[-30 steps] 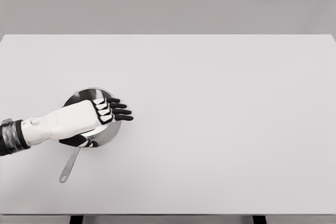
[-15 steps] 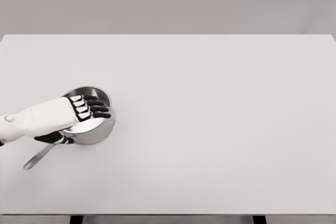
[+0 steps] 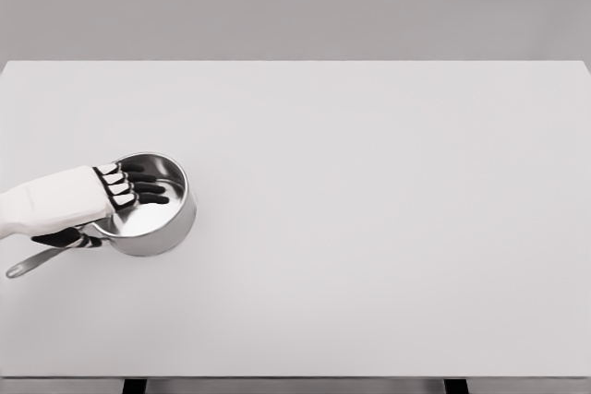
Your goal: Rotate pot handle
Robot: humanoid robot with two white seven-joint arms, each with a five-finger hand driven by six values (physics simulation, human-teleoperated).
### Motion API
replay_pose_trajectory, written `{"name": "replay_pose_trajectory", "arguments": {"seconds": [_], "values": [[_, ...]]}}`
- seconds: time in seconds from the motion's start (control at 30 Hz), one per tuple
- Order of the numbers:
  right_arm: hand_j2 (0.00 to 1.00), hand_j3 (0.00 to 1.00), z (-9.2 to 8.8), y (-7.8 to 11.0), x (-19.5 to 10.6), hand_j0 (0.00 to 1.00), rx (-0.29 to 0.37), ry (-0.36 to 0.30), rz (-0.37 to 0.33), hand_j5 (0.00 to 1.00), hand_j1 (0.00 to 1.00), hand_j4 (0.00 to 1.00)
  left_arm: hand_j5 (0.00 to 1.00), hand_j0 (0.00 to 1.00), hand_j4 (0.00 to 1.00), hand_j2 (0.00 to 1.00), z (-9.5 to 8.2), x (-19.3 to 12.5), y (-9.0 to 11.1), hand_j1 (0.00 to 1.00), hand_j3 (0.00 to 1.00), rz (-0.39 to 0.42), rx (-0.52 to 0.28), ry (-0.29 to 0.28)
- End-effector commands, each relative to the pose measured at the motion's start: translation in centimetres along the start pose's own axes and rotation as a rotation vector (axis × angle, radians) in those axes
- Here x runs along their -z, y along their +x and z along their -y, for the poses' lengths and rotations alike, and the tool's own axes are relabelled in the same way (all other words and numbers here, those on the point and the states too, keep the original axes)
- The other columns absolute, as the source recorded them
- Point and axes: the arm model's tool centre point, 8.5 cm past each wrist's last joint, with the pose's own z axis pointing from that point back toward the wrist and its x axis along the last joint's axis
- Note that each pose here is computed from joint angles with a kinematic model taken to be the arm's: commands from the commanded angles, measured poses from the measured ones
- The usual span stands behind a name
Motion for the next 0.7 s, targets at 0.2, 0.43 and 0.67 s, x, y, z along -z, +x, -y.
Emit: {"name": "replay_pose_trajectory", "arguments": {"seconds": [0.2,0.43,0.67], "values": [[1.00,1.00,0.0,0.0,0.0,1.00,0.000,0.000,0.000,1.00,1.00,1.00,1.00,1.00,1.00,1.00,0.1,-1.6,-2.2,1.00,1.00,-0.080,0.017,-0.026],[1.00,1.00,0.0,0.0,0.0,1.00,0.000,0.000,0.000,1.00,1.00,1.00,1.00,1.00,1.00,1.00,1.3,-4.3,-6.0,1.00,1.00,-0.218,0.021,-0.075],[1.00,1.00,0.0,0.0,0.0,1.00,0.000,0.000,0.000,1.00,1.00,1.00,1.00,1.00,1.00,1.00,0.7,-5.5,-8.4,1.00,1.00,-0.305,0.030,-0.039]]}}
